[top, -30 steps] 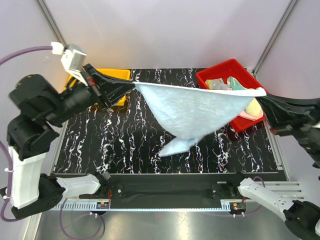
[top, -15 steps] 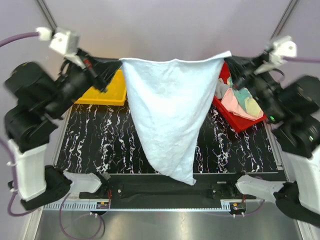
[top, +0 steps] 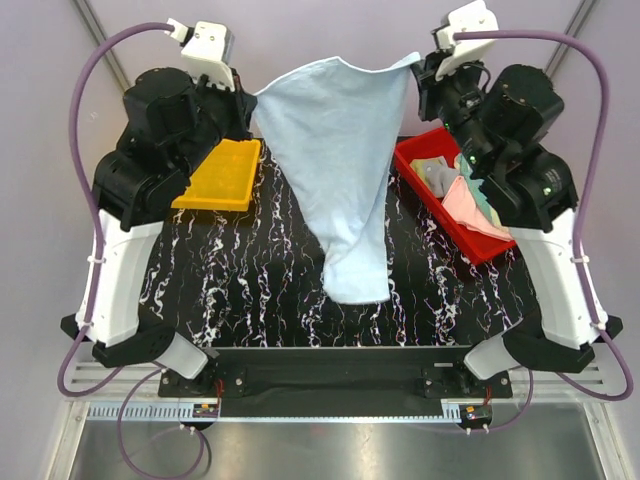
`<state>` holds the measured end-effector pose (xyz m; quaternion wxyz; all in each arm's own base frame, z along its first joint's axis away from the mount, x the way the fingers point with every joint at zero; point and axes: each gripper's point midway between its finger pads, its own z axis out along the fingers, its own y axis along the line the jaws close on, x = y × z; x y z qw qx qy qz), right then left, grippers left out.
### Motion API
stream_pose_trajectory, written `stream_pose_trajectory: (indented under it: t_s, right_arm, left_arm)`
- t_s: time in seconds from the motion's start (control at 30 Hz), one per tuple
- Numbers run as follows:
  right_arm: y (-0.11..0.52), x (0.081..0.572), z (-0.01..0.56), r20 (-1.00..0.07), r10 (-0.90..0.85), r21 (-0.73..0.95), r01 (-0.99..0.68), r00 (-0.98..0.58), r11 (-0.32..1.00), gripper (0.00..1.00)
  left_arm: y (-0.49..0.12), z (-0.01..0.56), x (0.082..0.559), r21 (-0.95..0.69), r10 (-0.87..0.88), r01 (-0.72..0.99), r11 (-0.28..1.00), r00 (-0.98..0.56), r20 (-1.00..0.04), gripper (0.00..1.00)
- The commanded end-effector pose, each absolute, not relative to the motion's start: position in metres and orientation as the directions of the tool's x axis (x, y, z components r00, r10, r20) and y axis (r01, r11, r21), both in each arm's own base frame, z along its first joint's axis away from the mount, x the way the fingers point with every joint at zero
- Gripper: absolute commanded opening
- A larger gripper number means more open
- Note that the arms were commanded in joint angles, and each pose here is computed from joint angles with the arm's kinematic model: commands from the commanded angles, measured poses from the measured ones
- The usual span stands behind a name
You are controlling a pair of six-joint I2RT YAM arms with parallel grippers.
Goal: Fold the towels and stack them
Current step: Flatten out the crumpled towel
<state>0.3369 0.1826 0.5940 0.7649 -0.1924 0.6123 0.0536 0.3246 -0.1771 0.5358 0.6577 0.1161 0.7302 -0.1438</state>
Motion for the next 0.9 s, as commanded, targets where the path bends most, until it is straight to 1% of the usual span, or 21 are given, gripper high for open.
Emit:
stream_pose_trajectory:
  t_s: [0.0, 0.03, 0.07, 0.1, 0.13, 0.17, 0.2, 0.23, 0.27, 0.3, 0.37, 0.4, 0.43, 0.53, 0.67, 0.73, 0.77, 0.8, 0.83, 0.87]
  right_arm:
    - [0.152, 0.294, 0.621, -0.96, -0.088, -0.174, -0.316, 0.267, 0.933, 0.0]
    - [0.153, 0.286, 0.617, -0.965, -0.076, -0.163, -0.35, 0.25, 0.922, 0.0]
    - [0.147, 0.269, 0.615, -0.971, -0.042, -0.131, -0.381, 0.235, 0.915, 0.0]
    - [0.145, 0.259, 0.603, -0.98, -0.051, -0.129, -0.412, 0.195, 0.902, 0.0]
    - [0.154, 0.25, 0.588, -0.988, -0.034, -0.101, -0.475, 0.147, 0.874, 0.0]
    - [0.141, 0.222, 0.593, -0.986, -0.001, -0.086, -0.504, 0.166, 0.859, 0.0]
    - [0.139, 0.21, 0.588, -0.987, 0.015, -0.075, -0.532, 0.162, 0.843, 0.0]
    - [0.147, 0.203, 0.57, -0.992, 0.023, -0.053, -0.585, 0.122, 0.81, 0.0]
    - [0.133, 0.177, 0.577, -0.985, 0.066, -0.043, -0.599, 0.16, 0.8, 0.0]
    - [0.134, 0.163, 0.582, -0.977, 0.104, -0.038, -0.638, 0.184, 0.769, 0.0]
    - [0.134, 0.134, 0.582, -0.969, 0.174, -0.003, -0.713, 0.175, 0.701, 0.0]
    - [0.134, 0.124, 0.588, -0.961, 0.205, 0.002, -0.736, 0.186, 0.676, 0.0]
    - [0.137, 0.115, 0.591, -0.957, 0.229, 0.008, -0.768, 0.18, 0.641, 0.0]
    - [0.139, 0.094, 0.609, -0.934, 0.323, 0.06, -0.821, 0.155, 0.568, 0.0]
    - [0.14, 0.087, 0.631, -0.908, 0.387, 0.08, -0.841, 0.161, 0.536, 0.0]
    - [0.14, 0.092, 0.636, -0.9, 0.403, 0.09, -0.833, 0.167, 0.546, 0.0]
    - [0.145, 0.105, 0.63, -0.908, 0.392, 0.112, -0.819, 0.145, 0.563, 0.0]
    - [0.148, 0.117, 0.618, -0.924, 0.367, 0.139, -0.795, 0.11, 0.59, 0.0]
    - [0.154, 0.14, 0.595, -0.944, 0.325, 0.173, -0.754, 0.057, 0.634, 0.0]
    - [0.168, 0.159, 0.572, -0.963, 0.268, 0.182, -0.74, -0.003, 0.648, 0.1]
  left_arm:
    - [-0.157, 0.589, 0.28, -0.084, -0.112, 0.418, 0.905, 0.042, -0.993, 0.0]
    - [-0.159, 0.59, 0.271, -0.086, -0.117, 0.449, 0.89, 0.043, -0.992, 0.0]
    - [-0.152, 0.596, 0.249, -0.09, -0.137, 0.479, 0.873, 0.062, -0.989, 0.0]
    - [-0.159, 0.584, 0.243, -0.086, -0.122, 0.524, 0.848, 0.035, -0.992, 0.0]
    - [-0.151, 0.588, 0.219, -0.094, -0.145, 0.553, 0.828, 0.05, -0.988, 0.0]
    - [-0.15, 0.586, 0.21, -0.097, -0.151, 0.573, 0.814, 0.048, -0.987, 0.0]
    - [-0.155, 0.585, 0.196, -0.098, -0.158, 0.627, 0.773, 0.041, -0.986, 0.0]
    - [-0.154, 0.581, 0.181, -0.107, -0.171, 0.66, 0.744, 0.033, -0.985, 0.0]
    - [-0.158, 0.581, 0.17, -0.112, -0.178, 0.697, 0.708, 0.023, -0.984, 0.0]
    - [-0.168, 0.581, 0.153, -0.108, -0.181, 0.766, 0.634, 0.011, -0.983, 0.0]
    - [-0.173, 0.586, 0.129, -0.136, -0.215, 0.825, 0.549, -0.018, -0.976, 0.0]
    - [-0.177, 0.592, 0.115, -0.132, -0.231, 0.864, 0.486, -0.019, -0.973, 0.0]
    - [-0.177, 0.595, 0.106, -0.159, -0.255, 0.875, 0.457, -0.043, -0.966, 0.0]
    - [-0.176, 0.61, 0.083, -0.163, -0.295, 0.911, 0.378, -0.049, -0.954, 0.0]
    - [-0.164, 0.633, 0.071, -0.163, -0.361, 0.911, 0.38, -0.017, -0.933, 0.0]
    - [-0.168, 0.63, 0.084, -0.174, -0.342, 0.898, 0.405, -0.028, -0.939, 0.0]
    - [-0.171, 0.626, 0.088, -0.173, -0.326, 0.894, 0.414, -0.032, -0.945, 0.0]
    - [-0.176, 0.612, 0.106, -0.2, -0.297, 0.868, 0.455, -0.064, -0.953, 0.0]
    - [-0.179, 0.599, 0.118, -0.211, -0.276, 0.851, 0.48, -0.082, -0.958, 0.0]
    - [-0.181, 0.593, 0.13, -0.219, -0.277, 0.831, 0.511, -0.081, -0.957, 0.0]
